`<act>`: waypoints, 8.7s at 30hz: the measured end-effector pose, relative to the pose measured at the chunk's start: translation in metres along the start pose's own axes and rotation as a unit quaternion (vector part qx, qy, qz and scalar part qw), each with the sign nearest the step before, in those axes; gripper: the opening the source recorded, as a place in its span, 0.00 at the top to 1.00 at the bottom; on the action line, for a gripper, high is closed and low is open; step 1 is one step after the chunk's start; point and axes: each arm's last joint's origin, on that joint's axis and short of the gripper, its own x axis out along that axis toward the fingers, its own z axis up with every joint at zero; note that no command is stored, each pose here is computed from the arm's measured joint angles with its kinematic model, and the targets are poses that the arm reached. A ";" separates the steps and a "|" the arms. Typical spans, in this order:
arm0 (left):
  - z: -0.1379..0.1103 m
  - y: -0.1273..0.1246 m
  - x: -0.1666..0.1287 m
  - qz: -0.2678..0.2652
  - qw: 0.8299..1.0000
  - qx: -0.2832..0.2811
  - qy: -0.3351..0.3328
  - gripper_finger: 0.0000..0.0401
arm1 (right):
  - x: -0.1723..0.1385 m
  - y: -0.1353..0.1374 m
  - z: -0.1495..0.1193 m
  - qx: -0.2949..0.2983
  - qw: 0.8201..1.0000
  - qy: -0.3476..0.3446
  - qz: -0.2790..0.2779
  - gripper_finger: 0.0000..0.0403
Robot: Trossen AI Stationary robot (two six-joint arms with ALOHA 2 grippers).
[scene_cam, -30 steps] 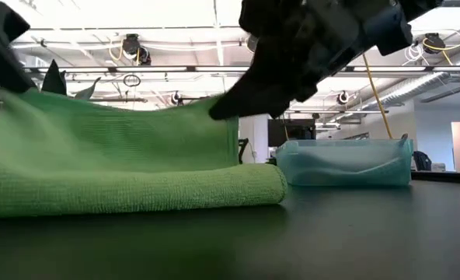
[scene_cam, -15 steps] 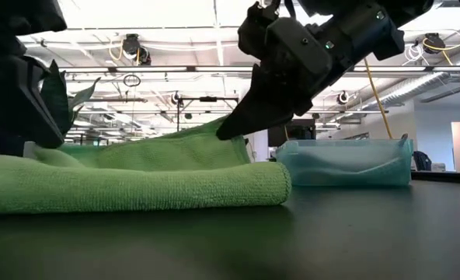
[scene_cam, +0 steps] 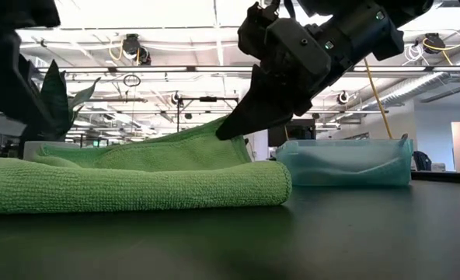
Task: Fold microfiber towels
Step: Fold the light green microfiber cloth
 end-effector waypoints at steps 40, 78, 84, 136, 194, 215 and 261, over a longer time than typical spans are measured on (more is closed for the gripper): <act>-0.053 -0.037 0.024 -0.181 0.950 -0.252 -0.022 0.57 | 0.000 0.001 0.000 -0.014 1.000 0.000 0.001 0.99; -0.069 -0.054 0.015 -0.248 0.943 -0.220 -0.016 0.99 | 0.000 0.001 0.000 -0.014 1.000 0.000 0.001 0.99; -0.067 -0.052 0.016 -0.232 0.946 -0.221 -0.051 0.96 | 0.000 0.001 0.000 -0.014 1.000 0.000 0.001 0.99; -0.044 -0.027 -0.022 -0.224 0.957 -0.171 -0.068 0.97 | 0.021 0.006 -0.005 -0.054 0.996 -0.057 0.052 0.99; -0.043 -0.013 0.025 -0.082 0.989 -0.096 -0.071 0.67 | 0.023 -0.006 -0.002 -0.082 0.995 -0.059 0.019 0.62; -0.038 -0.031 0.009 -0.160 0.977 -0.109 -0.087 0.67 | 0.032 0.030 -0.037 -0.131 0.975 0.008 0.180 0.62; -0.067 -0.052 0.020 -0.207 0.975 -0.074 0.012 0.67 | 0.056 0.005 0.000 -0.042 0.999 0.013 -0.010 0.83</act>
